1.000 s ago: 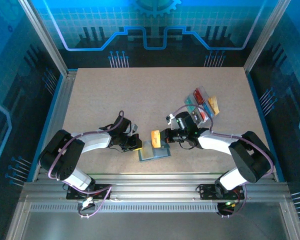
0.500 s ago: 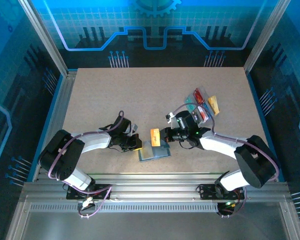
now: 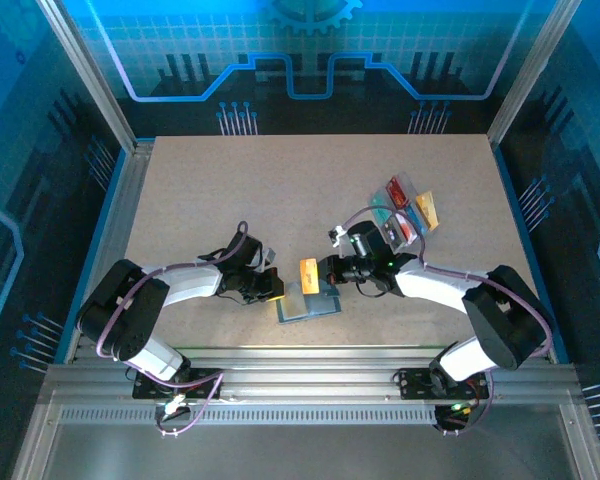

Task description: Put the credit cards into the card holder

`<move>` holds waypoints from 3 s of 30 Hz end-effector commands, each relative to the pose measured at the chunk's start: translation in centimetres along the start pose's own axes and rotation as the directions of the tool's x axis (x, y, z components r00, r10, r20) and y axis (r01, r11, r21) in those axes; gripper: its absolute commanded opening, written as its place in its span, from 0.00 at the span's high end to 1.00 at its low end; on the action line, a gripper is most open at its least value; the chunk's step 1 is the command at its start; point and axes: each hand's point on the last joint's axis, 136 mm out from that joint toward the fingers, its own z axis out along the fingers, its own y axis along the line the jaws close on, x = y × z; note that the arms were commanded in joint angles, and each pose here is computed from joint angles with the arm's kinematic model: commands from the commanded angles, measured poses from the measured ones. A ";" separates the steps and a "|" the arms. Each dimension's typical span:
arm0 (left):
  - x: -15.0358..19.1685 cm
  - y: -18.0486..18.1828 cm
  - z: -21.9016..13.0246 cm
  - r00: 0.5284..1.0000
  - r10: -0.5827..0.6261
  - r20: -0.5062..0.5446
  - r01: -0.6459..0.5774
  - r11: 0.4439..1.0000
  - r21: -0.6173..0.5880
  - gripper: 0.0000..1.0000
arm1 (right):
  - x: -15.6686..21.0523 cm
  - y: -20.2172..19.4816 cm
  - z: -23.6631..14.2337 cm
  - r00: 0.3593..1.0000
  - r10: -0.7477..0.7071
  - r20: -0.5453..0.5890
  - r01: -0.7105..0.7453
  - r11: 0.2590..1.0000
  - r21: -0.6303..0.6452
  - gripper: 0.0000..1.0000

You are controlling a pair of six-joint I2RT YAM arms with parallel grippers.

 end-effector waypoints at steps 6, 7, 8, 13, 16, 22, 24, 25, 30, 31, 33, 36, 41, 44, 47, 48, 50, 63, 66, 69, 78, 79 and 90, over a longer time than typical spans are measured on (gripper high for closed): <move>2.0 3.4 0.2 0.998 -0.047 -0.045 0.042 0.993 -0.112 1.00 | 0.2 1.1 0.9 0.999 -0.027 -0.030 0.026 0.999 -0.025 1.00; 2.0 3.4 0.2 0.998 -0.048 -0.045 0.043 0.993 -0.112 1.00 | 0.2 1.1 0.9 0.999 -0.028 -0.029 0.027 0.999 -0.022 1.00; 2.0 3.5 0.3 0.998 -0.048 -0.046 0.042 0.993 -0.113 1.00 | 0.2 1.1 0.8 0.999 -0.030 -0.029 0.029 0.999 -0.022 1.00; 2.0 3.4 0.3 0.998 -0.048 -0.044 0.042 0.993 -0.112 1.00 | 0.2 1.4 1.0 0.999 -0.032 -0.037 0.030 0.999 -0.032 1.00; 2.0 3.4 0.3 0.998 -0.047 -0.045 0.042 0.993 -0.112 1.00 | 0.3 0.9 0.7 0.999 -0.040 -0.034 0.041 0.999 0.001 1.00; 2.0 3.6 0.4 0.998 -0.048 -0.049 0.042 0.992 -0.117 1.00 | -0.2 0.7 0.0 0.999 -0.047 -0.026 0.047 0.999 0.016 1.00; 1.9 3.5 0.4 0.998 -0.050 -0.048 0.044 0.993 -0.114 1.00 | -0.1 0.7 0.0 0.999 -0.040 -0.028 0.040 0.999 0.013 1.00; 1.9 3.5 0.4 0.998 -0.048 -0.046 0.043 0.993 -0.112 1.00 | -0.1 0.7 0.0 0.999 -0.039 -0.028 0.039 0.999 0.011 1.00; 2.0 3.5 0.4 0.998 -0.048 -0.049 0.042 0.993 -0.114 1.00 | 0.5 0.3 0.0 0.999 -0.028 -0.036 0.029 0.999 0.018 1.00; 2.0 3.5 0.4 0.998 -0.047 -0.048 0.041 0.993 -0.113 1.00 | 0.5 0.3 0.0 0.999 -0.028 -0.036 0.028 0.999 0.021 1.00; 2.0 3.5 0.4 0.998 -0.049 -0.049 0.044 0.993 -0.114 1.00 | 0.7 0.2 0.0 0.999 -0.026 -0.038 0.027 0.999 0.023 1.00; 2.0 3.5 0.4 0.998 -0.049 -0.048 0.043 0.993 -0.113 1.00 | 0.8 0.3 0.0 0.999 -0.026 -0.039 0.027 0.999 0.021 1.00; 2.0 3.6 0.4 0.997 -0.051 -0.049 0.045 0.992 -0.114 1.00 | 1.0 0.1 0.0 0.999 -0.024 -0.043 0.025 0.999 0.026 1.00; 2.0 3.5 0.4 0.998 -0.051 -0.048 0.046 0.993 -0.113 1.00 | 1.0 0.2 0.0 0.999 -0.025 -0.045 0.026 0.999 0.021 1.00; 2.0 3.5 0.4 0.998 -0.049 -0.048 0.043 0.993 -0.113 1.00 | 1.3 0.1 0.2 0.998 -0.021 -0.052 0.022 1.000 0.022 1.00; 2.0 3.5 0.4 0.998 -0.050 -0.049 0.044 0.992 -0.114 1.00 | 1.3 0.1 0.3 0.998 -0.021 -0.053 0.022 1.000 0.020 1.00; 2.0 3.5 0.4 0.998 -0.050 -0.050 0.044 0.992 -0.115 1.00 | 1.4 0.1 0.4 0.998 -0.019 -0.056 0.020 1.000 0.019 1.00; 2.0 3.6 0.4 0.998 -0.050 -0.047 0.045 0.992 -0.115 1.00 | 1.5 1.2 0.9 0.998 0.021 -0.060 -0.024 0.998 -0.055 1.00; 2.0 3.5 0.4 0.998 -0.051 -0.048 0.045 0.992 -0.114 1.00 | 1.7 1.1 1.1 0.997 0.027 -0.066 -0.031 0.998 -0.058 1.00; 2.0 3.6 0.4 0.998 -0.051 -0.048 0.046 0.992 -0.114 1.00 | 1.8 1.2 1.2 0.997 0.031 -0.071 -0.035 0.997 -0.061 1.00; 2.0 3.5 0.3 0.998 -0.050 -0.045 0.044 0.993 -0.111 1.00 | 3.5 0.6 1.8 0.992 0.046 -0.122 -0.052 0.998 -0.046 1.00; 2.0 3.5 0.3 0.998 -0.049 -0.046 0.044 0.993 -0.112 1.00 | 3.7 0.5 1.8 0.991 0.048 -0.127 -0.054 0.998 -0.043 1.00; 2.0 3.4 0.2 0.998 -0.049 -0.043 0.044 0.993 -0.111 1.00 | 6.6 -1.2 1.6 0.973 0.100 -0.208 -0.098 0.995 0.016 1.00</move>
